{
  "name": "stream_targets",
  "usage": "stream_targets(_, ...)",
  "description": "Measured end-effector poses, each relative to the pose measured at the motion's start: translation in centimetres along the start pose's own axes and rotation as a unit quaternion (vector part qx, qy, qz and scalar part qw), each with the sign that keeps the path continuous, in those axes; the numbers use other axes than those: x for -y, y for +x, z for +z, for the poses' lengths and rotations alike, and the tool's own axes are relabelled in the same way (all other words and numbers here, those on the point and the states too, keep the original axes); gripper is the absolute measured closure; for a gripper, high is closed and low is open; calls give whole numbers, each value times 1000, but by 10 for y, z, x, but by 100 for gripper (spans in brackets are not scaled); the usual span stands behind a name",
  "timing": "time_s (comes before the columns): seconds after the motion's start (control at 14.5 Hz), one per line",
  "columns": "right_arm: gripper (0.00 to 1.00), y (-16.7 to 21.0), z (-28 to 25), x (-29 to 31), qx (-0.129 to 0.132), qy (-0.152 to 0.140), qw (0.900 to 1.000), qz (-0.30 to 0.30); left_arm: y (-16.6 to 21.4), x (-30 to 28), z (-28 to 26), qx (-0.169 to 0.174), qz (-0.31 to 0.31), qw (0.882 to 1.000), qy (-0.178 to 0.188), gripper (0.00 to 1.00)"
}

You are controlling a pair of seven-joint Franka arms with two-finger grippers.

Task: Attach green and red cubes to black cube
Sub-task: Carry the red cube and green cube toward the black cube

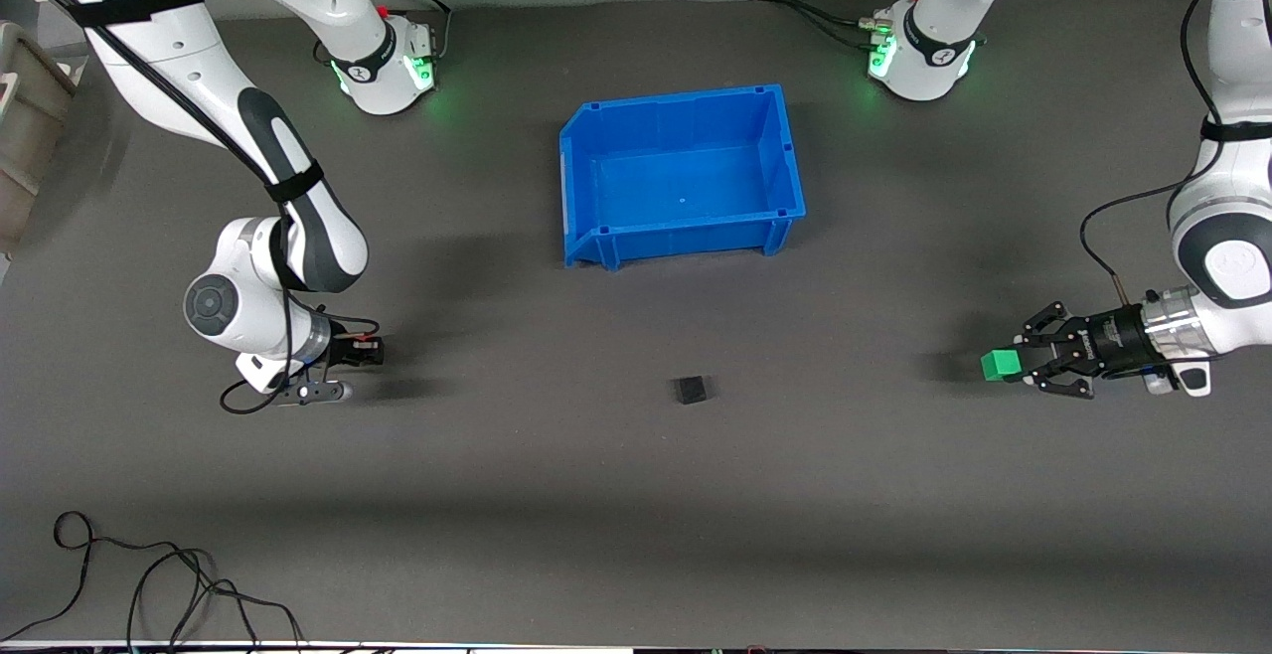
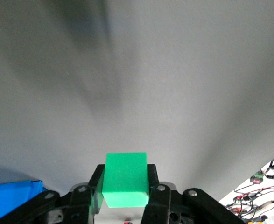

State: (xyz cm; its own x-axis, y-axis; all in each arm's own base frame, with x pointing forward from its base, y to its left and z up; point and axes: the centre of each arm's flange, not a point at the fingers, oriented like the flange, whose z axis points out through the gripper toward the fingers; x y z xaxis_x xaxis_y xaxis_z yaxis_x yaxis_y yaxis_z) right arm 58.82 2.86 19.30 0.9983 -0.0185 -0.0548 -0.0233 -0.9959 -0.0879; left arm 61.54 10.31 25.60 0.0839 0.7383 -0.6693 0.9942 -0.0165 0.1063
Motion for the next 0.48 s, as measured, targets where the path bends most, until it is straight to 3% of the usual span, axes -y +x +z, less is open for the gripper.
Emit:
stream_targets(0.28,61,15,-44,8,3,45,997,69,-80,-25,64,1,31,999,22,60)
stream_targets(0.48,61,23,-69,27,35,56,978,200,-139,-34,124,-20,39,999,11,60)
